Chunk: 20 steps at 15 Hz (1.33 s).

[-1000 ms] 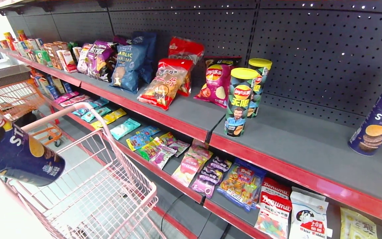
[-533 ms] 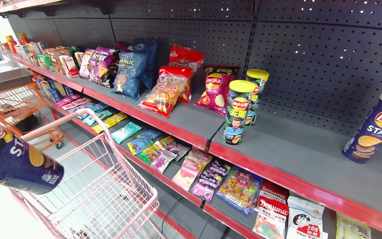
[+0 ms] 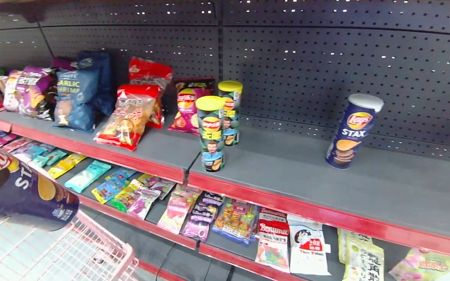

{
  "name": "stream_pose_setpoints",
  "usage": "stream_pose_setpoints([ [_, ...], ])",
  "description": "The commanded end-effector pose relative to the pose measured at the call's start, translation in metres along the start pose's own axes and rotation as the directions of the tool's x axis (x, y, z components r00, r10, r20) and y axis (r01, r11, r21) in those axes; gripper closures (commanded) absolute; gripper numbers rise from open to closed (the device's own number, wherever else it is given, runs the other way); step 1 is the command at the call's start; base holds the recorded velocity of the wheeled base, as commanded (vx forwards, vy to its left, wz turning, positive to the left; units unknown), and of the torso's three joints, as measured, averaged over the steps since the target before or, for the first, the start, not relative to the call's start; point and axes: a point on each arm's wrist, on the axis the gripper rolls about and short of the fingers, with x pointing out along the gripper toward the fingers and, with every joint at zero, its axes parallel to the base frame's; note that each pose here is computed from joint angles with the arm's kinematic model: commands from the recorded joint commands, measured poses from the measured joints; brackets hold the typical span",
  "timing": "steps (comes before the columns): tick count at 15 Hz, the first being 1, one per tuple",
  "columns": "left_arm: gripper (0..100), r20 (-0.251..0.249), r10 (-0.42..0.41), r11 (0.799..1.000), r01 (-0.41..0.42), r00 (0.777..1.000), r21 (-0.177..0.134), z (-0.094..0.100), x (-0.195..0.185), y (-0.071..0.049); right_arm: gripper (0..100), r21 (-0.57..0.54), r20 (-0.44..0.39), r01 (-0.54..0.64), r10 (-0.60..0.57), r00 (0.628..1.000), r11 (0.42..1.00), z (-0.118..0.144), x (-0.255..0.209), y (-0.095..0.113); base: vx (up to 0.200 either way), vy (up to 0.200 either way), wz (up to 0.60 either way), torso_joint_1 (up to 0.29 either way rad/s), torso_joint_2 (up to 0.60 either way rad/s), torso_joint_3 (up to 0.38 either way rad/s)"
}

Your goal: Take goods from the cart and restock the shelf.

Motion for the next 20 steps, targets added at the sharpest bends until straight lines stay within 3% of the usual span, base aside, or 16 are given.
stream_pose_setpoints([
  [1,100,0.008,-0.011,1.0,0.011,1.0,0.001,0.0,-0.002,-0.001,0,-0.001,-0.001,-0.001,0.001,1.0,1.0,0.0,0.0,0.0,0.0,0.0,-0.6,0.002,0.0,0.002],
  [4,100,0.028,-0.037,0.999,0.037,0.999,0.007,0.001,-0.006,-0.002,0,-0.001,-0.002,-0.001,0.001,1.0,1.0,0.0,0.0,0.0,0.0,0.0,-0.6,-0.001,0.0,0.004],
  [7,100,0.029,-0.036,0.999,0.035,0.999,0.009,-0.001,-0.009,-0.004,0,-0.001,-0.001,-0.001,0.001,1.0,1.0,0.0,0.0,0.0,0.0,0.0,0.0,0.0,0.0,0.0],
  [10,100,-0.035,-0.049,0.998,0.05,0.998,0.026,-0.011,-0.031,-0.012,0,-0.001,-0.001,-0.001,0.001,1.0,1.0,0.0,0.0,0.0,0.0,0.0,0.0,0.0,0.0,0.0],
  [13,100,-0.051,-0.049,0.998,0.05,0.997,0.022,-0.016,-0.039,-0.016,0,-0.001,-0.001,-0.001,0.001,1.0,1.0,0.0,0.0,0.0,0.0,0.0,0.0,0.0,0.0,0.0],
  [20,100,-0.043,-0.052,0.998,0.053,0.998,0.026,-0.02,-0.044,-0.018,0,0.0,-0.001,-0.003,0.003,1.0,1.0,0.0,0.0,0.0,0.171,0.0,0.0,0.0,0.0,0.003],
])
